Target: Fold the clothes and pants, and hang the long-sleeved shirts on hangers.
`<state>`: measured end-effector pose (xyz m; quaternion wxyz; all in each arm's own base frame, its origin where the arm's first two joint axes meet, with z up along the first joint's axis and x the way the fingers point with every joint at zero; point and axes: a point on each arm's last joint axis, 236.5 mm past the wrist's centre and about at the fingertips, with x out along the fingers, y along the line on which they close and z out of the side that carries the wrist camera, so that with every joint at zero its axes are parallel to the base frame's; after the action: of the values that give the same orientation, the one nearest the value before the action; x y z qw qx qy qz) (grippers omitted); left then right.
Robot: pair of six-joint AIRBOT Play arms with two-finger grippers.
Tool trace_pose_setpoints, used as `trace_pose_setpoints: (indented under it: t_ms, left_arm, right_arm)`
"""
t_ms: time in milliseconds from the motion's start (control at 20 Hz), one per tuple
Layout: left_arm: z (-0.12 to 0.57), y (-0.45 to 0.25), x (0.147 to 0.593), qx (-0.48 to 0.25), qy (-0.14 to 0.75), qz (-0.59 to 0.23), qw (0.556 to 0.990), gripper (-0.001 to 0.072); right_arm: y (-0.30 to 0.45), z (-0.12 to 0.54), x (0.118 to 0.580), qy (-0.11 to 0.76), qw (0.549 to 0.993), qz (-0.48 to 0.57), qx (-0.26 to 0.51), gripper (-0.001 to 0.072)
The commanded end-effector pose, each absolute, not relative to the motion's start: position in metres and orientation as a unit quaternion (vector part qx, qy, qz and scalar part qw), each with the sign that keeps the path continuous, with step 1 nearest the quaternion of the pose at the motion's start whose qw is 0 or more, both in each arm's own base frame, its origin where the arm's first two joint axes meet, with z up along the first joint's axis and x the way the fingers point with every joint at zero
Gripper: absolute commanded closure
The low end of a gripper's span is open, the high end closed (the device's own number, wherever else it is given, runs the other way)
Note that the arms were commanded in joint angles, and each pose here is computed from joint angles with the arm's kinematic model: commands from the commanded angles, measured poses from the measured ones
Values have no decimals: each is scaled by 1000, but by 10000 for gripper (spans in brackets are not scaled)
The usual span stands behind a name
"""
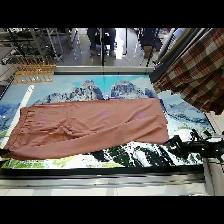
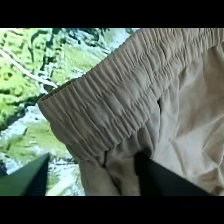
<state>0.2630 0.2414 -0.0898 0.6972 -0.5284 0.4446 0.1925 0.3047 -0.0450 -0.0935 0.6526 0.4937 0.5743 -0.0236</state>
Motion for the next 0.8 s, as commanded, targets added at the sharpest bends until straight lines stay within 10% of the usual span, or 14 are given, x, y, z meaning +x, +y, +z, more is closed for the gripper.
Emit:
trace_pose_setpoints:
  t_ms: [0,50,150,200,350,750]
  left_arm:
    - [-94,255,269,-534,414,223,703,318]
    - [-95,257,269,-532,411,227,704,326]
    - [-95,258,269,-531,410,229,705,574]
    - [-94,258,270,-532,409,228,705,699]
    - [-84,255,283,-560,383,213,703,697]
    - [66,257,364,-572,272,50,773,700]
  right_arm:
    - [-67,-107,317,538,671,-83,503,173]
    - [-72,-109,322,529,678,-93,502,201]
    - [-71,-111,333,521,696,-100,485,224]
    - [-69,-112,339,518,705,-100,474,355]
    - [-52,-105,353,517,723,-81,451,692]
    - [-56,91,442,401,846,45,349,696]
